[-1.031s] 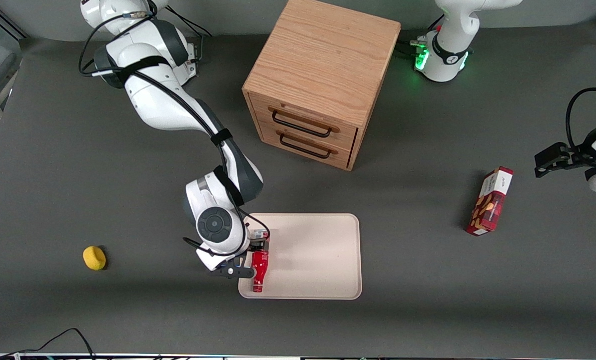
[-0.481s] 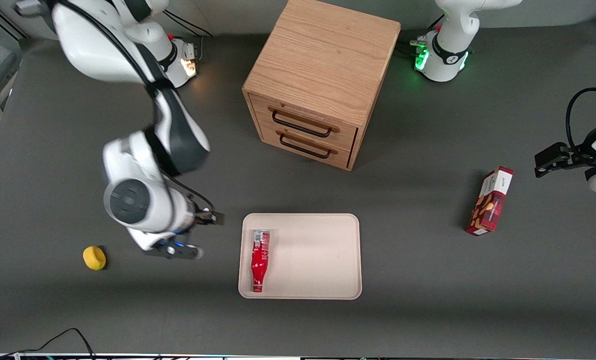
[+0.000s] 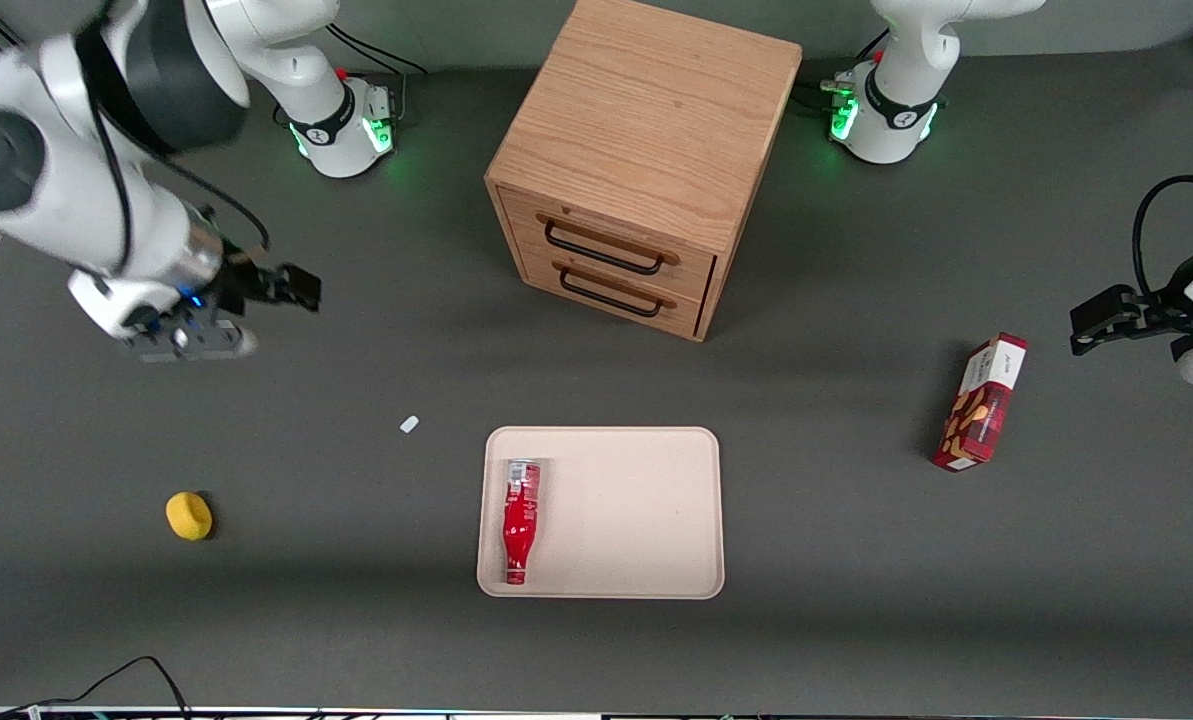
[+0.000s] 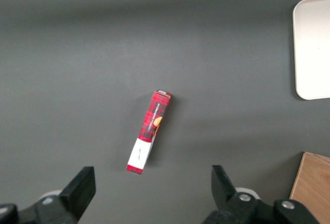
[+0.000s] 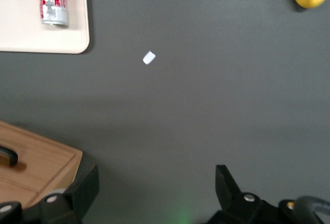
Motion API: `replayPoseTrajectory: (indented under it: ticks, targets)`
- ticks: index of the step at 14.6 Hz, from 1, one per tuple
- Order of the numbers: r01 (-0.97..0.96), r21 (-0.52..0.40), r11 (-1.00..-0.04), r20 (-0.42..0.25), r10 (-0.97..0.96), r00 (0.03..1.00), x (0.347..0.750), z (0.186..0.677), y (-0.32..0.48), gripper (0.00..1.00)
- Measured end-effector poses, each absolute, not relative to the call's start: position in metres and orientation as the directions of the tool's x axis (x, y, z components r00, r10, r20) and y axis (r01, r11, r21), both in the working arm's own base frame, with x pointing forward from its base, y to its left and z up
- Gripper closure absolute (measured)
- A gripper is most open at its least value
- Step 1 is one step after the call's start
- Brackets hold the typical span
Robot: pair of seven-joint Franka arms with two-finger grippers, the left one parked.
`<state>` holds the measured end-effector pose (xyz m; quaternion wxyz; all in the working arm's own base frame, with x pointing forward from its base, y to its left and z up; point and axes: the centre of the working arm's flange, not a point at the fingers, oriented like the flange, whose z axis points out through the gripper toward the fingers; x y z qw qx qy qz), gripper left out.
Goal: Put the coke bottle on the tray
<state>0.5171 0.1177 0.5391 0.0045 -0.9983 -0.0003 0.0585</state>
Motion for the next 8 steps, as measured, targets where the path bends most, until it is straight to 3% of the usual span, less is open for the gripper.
replayPoseTrajectory:
  ticks: [3,8]
  targets:
    - [-0.007,-0.032,-0.999,-0.095,-0.004,0.995,0.494,0.558,0.084,0.00]
    - [-0.036,-0.034,-0.999,-0.109,-0.032,0.994,0.494,0.555,0.065,0.00]
